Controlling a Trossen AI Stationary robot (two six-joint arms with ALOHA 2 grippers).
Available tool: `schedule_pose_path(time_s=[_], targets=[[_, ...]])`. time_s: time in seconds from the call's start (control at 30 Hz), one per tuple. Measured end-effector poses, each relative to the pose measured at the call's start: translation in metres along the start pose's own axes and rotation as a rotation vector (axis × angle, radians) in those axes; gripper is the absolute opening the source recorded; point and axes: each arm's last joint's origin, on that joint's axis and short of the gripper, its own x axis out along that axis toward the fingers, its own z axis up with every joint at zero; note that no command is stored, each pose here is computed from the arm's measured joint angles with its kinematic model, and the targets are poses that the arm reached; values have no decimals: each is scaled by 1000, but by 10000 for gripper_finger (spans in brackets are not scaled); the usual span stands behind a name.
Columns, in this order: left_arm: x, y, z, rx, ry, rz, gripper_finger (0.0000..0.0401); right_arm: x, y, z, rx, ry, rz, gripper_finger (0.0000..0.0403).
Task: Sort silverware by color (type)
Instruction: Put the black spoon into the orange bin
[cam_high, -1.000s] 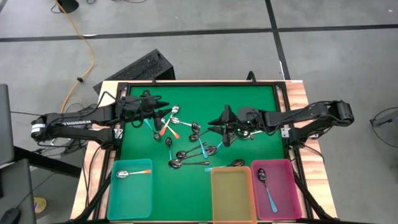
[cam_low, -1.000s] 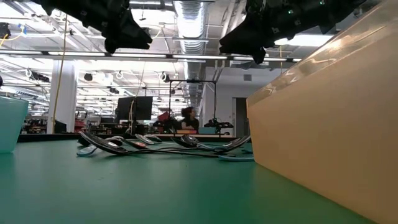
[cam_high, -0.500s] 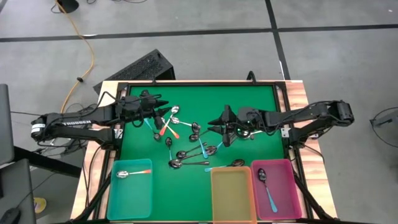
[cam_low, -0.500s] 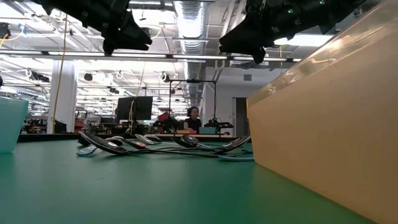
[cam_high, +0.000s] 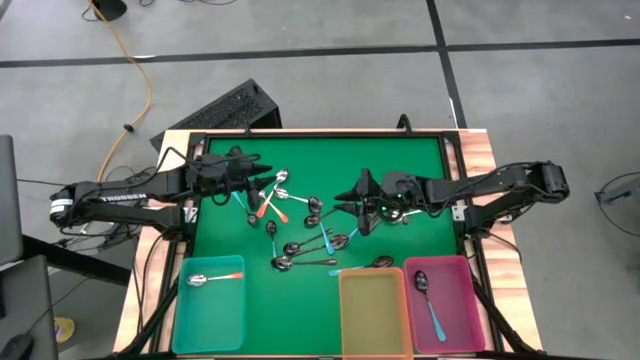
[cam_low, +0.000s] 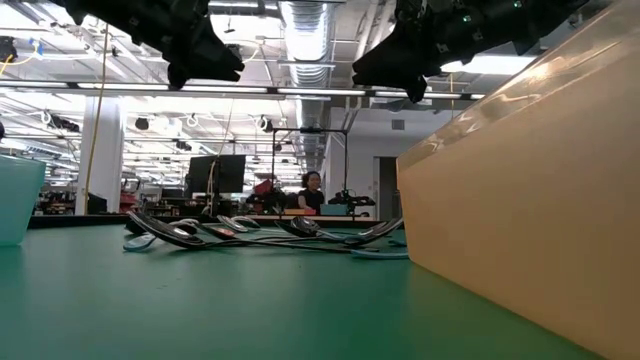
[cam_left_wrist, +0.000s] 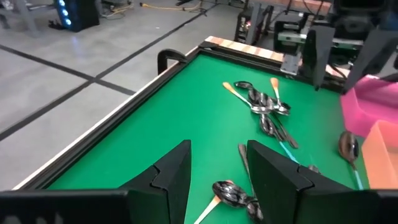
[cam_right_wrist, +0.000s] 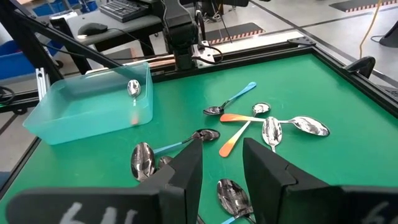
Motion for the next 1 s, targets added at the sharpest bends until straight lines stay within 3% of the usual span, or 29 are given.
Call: schedule_pose_path(time_s=[0.47,0.8,1.0], targets=[[-1,2,-15,114,157,8,145,0,0,0,0,0,-1,127],[16,1,-30,107,295,14,223,0,0,0,0,2,-1,127],[22,1,-37,111,365,46,237,0,0,-2,0,16,-4,127]])
